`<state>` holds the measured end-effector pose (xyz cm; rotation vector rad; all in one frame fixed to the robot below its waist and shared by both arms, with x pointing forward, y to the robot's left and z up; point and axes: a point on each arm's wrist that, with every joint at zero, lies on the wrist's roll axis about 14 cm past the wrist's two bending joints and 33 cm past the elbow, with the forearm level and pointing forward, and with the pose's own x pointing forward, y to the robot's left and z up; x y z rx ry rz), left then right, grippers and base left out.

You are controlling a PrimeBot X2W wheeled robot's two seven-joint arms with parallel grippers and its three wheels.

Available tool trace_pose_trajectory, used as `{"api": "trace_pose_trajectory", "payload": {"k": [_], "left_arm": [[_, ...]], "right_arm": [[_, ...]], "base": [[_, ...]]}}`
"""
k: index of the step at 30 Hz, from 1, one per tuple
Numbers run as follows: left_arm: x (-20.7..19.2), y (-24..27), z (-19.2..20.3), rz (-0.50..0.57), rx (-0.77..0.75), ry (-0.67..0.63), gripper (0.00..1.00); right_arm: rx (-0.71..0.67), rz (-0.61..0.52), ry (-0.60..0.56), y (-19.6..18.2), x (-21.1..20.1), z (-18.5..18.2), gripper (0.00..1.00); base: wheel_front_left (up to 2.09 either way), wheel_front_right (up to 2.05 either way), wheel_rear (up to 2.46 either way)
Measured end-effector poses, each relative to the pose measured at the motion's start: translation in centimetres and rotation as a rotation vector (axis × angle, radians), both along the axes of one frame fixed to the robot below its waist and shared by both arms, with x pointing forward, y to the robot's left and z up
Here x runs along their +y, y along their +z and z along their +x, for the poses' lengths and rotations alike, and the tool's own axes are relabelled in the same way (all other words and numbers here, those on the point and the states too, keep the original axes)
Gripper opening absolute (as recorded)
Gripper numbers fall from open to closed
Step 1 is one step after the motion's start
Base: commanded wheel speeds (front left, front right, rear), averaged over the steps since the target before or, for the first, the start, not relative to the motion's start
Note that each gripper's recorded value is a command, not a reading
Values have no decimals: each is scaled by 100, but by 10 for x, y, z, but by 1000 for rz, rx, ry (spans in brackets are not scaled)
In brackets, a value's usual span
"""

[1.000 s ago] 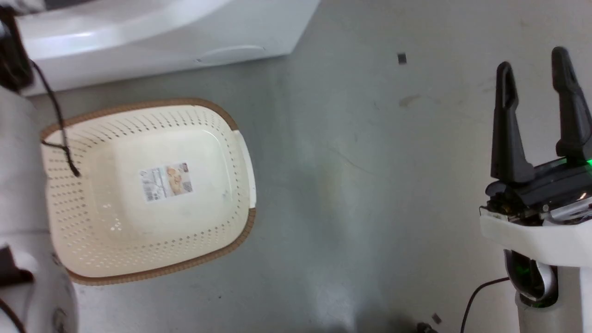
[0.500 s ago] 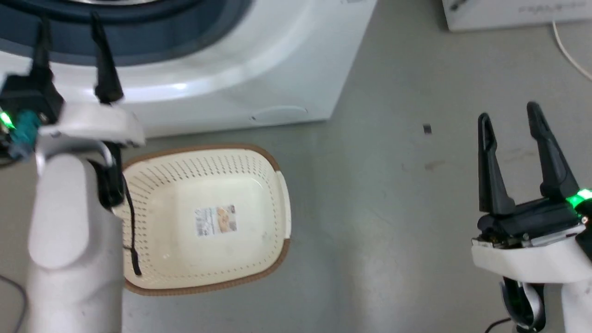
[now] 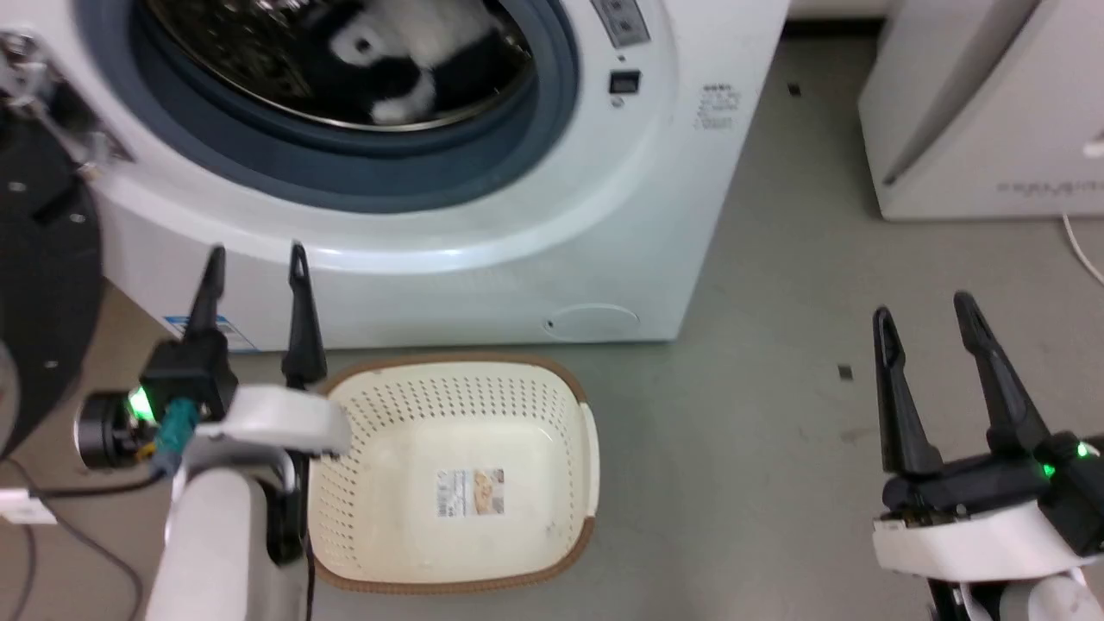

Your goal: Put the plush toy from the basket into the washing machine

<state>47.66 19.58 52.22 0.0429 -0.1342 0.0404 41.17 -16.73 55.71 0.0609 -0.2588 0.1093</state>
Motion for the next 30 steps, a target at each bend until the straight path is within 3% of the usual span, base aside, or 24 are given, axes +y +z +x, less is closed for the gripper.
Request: {"api": "trace_pose_trajectory", "payload": {"k": [10, 21, 22, 30], "left_arm": [[10, -7, -67, 8, 34, 33, 100], [15, -9, -104, 1, 39, 64, 100], [16, -9, -105, 0, 38, 65, 0], [15, -9, -105, -4, 44, 64, 0]], "right_arm": [[-3, 35, 23, 5, 7, -21, 100], [7, 59, 22, 4, 5, -39, 100], [6, 59, 23, 4, 5, -40, 0], [7, 56, 23, 4, 5, -41, 0]], "base": [[0, 0, 0], [0, 0, 0], [0, 0, 0], [0, 0, 0]]}}
